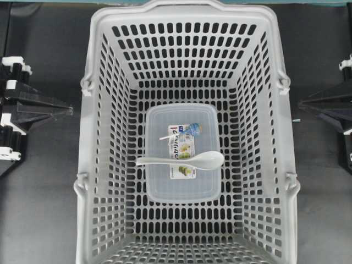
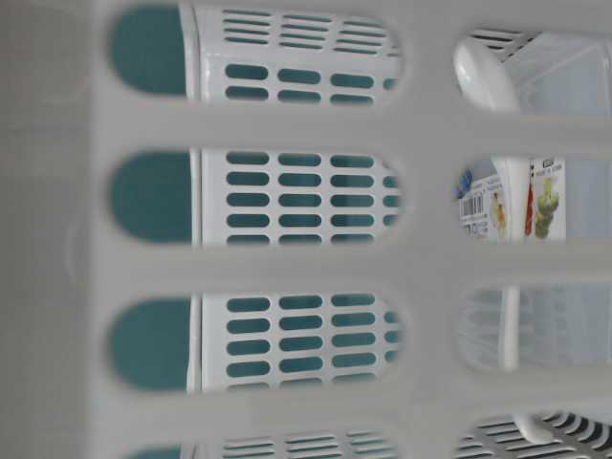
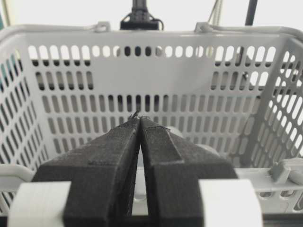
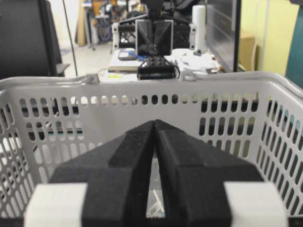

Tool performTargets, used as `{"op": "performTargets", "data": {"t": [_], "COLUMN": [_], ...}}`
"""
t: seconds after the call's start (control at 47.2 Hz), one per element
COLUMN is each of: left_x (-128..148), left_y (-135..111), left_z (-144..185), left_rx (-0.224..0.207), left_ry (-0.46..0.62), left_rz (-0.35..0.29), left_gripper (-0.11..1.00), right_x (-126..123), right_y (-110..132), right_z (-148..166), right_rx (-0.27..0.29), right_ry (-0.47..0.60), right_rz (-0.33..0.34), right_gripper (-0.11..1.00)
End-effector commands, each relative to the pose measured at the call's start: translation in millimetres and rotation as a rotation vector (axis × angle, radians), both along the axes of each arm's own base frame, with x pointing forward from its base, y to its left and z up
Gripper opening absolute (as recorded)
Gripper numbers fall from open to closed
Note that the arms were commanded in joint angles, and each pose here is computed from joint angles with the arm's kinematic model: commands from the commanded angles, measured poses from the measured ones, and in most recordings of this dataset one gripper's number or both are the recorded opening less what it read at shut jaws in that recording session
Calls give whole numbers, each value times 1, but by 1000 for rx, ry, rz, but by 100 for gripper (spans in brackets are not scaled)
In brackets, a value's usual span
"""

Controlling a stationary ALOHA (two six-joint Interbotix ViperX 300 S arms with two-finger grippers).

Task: Pick up the chinese spoon from the shopping basket with the left arm.

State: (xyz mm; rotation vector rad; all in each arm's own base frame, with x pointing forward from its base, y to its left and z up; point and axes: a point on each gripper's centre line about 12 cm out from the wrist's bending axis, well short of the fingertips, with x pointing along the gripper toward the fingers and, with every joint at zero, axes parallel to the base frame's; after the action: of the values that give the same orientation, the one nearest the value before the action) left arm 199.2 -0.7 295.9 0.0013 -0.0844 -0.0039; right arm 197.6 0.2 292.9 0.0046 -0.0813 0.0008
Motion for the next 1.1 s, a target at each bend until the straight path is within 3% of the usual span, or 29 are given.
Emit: {"op": "performTargets", "data": {"t": [0.0,0.064,0.233,0.572,0.742,0.932,1.081], "left_x": [7,12,26,81,118,157,182], "left_y": [-2,-1,-1,-7,-11,-23,-29], "left_z": [15,20,40,51,45,35,20], "left_rx": [6,-18,-60,-43,-33,-18,-4], "left_ry": [12,54,178,439,545,701,846], "left_rz": [-12,-11,-4,-8,-14,-32,-34], "left_gripper": [6,1,0,0,0,0,0], "right_x": [2,2,2,3,3,3,3], "right_y": [0,0,2,2,3,3,3], "right_z": [4,4,2,-5,-6,-7,-8], "right_rx": [15,20,47,136,139,137,133], "right_ry": [-11,-9,5,64,76,81,87], "right_rz": [3,3,11,17,19,18,18], "right_gripper": [0,4,0,0,3,20,42]}}
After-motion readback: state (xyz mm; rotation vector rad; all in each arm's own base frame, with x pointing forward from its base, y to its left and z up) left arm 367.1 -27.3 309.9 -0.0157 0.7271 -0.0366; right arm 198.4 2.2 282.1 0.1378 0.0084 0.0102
